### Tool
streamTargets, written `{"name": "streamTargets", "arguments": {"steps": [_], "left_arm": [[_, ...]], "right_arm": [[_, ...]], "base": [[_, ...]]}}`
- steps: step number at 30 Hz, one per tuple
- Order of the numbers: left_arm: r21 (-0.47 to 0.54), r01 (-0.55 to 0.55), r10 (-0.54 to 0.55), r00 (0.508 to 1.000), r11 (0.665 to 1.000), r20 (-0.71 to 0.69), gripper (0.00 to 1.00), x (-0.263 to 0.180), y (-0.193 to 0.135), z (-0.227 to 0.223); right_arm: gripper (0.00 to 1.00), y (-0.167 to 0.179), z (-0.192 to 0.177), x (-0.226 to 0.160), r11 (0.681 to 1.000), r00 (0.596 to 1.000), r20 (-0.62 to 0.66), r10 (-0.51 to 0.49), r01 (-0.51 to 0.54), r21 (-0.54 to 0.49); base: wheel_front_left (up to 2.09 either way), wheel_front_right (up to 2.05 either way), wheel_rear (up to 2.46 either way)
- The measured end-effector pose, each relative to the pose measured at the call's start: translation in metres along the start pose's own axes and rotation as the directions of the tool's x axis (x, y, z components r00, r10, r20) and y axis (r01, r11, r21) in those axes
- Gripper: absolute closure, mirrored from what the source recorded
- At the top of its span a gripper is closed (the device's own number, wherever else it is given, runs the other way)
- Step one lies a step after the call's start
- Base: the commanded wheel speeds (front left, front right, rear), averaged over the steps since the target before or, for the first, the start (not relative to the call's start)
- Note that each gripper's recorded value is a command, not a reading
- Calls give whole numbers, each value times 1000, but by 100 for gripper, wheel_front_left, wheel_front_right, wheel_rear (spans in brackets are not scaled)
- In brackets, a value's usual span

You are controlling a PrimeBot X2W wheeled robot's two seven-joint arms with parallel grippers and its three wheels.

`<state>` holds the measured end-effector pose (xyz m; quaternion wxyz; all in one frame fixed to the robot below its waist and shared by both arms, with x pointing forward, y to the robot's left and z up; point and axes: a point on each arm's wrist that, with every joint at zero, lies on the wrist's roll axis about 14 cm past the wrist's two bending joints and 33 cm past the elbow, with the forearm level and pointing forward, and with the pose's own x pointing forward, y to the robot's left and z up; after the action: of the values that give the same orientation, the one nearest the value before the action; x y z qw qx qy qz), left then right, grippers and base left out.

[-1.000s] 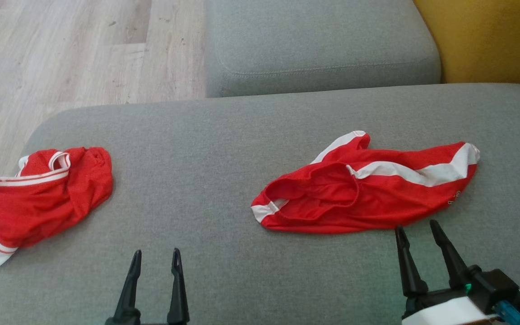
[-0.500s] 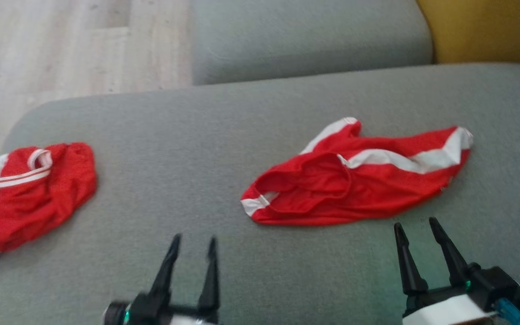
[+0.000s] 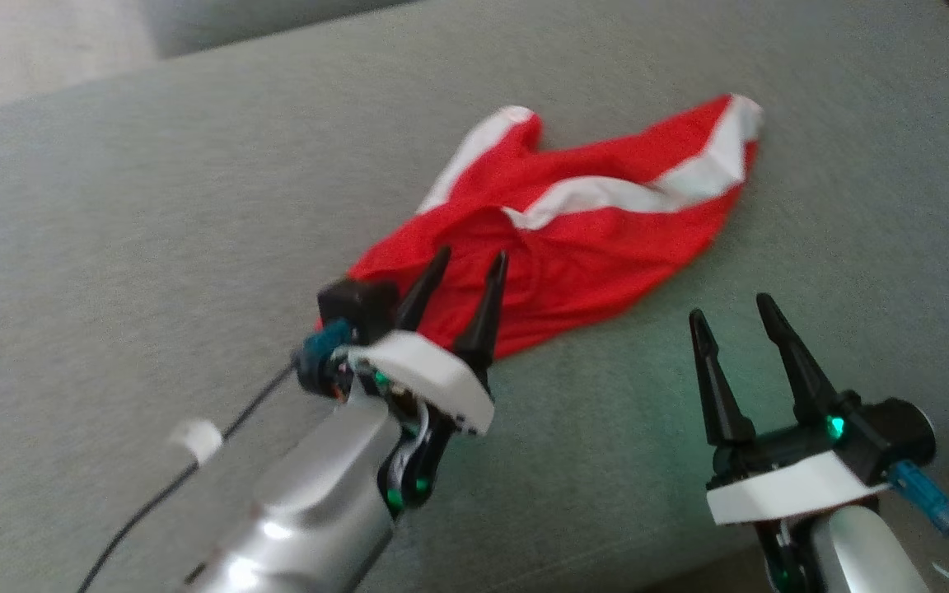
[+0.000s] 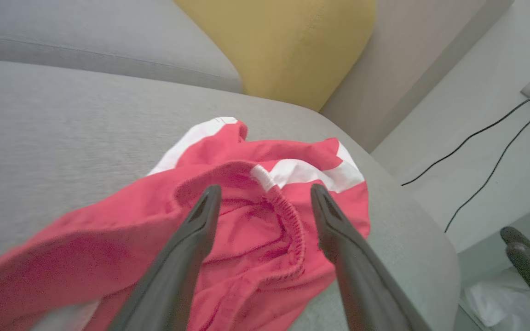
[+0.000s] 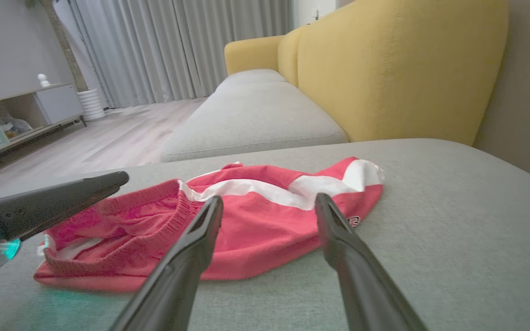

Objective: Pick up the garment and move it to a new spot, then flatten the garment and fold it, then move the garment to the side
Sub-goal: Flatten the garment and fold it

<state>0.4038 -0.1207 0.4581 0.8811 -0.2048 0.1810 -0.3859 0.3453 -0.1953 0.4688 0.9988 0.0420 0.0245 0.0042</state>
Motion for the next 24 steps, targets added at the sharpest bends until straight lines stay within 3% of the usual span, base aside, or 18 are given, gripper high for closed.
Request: {"name": "streamTargets", "arguments": {"steps": [6,11,12,13,14,24], "left_arm": [[-127,43,-60,988,991,-139,0,40,-10,-30],[-189,47,-75,987,981,-140,0,65,-12,-36],[-196,52,-79,988,979,-132,22,69,-12,-35],[-198,57,-83,989,979,-125,65,72,-13,-33],[-198,63,-88,989,978,-121,100,74,-13,-32],[-205,112,-133,987,972,-91,100,44,-22,-27]], "right_arm": [[0,-27,-6,-7,995,995,-31,-99,98,-12],[0,-42,-14,-17,986,984,-67,-166,165,-21],[0,-44,-16,-18,985,982,-72,-175,174,-22],[0,-45,-17,-19,983,980,-77,-181,180,-23],[0,-46,-18,-19,983,979,-80,-185,184,-23],[0,-31,-16,-3,993,991,-59,-122,122,-1]], "base": [[0,0,0],[0,0,0],[0,0,0],[0,0,0],[0,0,0],[0,0,0]]}}
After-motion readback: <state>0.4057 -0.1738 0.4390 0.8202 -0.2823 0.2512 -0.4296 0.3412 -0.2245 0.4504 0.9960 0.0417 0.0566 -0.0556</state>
